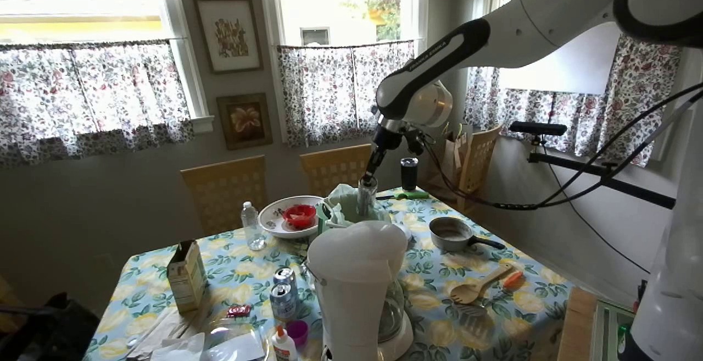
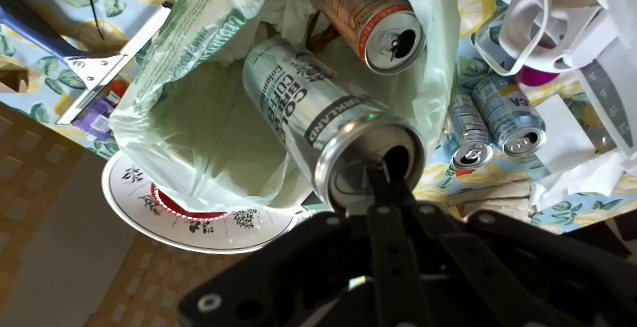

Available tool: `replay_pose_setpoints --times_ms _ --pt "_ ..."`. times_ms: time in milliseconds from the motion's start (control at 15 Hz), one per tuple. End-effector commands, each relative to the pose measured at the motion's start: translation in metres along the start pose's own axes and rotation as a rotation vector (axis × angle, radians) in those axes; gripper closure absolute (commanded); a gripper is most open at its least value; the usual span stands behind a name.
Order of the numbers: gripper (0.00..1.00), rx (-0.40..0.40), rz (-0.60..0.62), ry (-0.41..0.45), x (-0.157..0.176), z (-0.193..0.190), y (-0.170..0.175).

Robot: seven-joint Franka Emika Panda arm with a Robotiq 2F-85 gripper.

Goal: Put both cans into the bin

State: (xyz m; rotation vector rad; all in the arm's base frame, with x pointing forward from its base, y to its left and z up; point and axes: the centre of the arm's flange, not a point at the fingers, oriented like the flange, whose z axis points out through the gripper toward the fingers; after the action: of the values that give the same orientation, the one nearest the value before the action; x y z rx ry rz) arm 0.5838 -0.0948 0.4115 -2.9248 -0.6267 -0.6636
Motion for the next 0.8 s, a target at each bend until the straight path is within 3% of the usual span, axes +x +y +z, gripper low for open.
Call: replay_pose_setpoints --times_ms 0,733 --pt "1.0 0.061 -0.02 0.003 0.008 0.032 0.013" --pt "1.0 0.119 0.005 -0.052 -0.004 0.096 0.027"
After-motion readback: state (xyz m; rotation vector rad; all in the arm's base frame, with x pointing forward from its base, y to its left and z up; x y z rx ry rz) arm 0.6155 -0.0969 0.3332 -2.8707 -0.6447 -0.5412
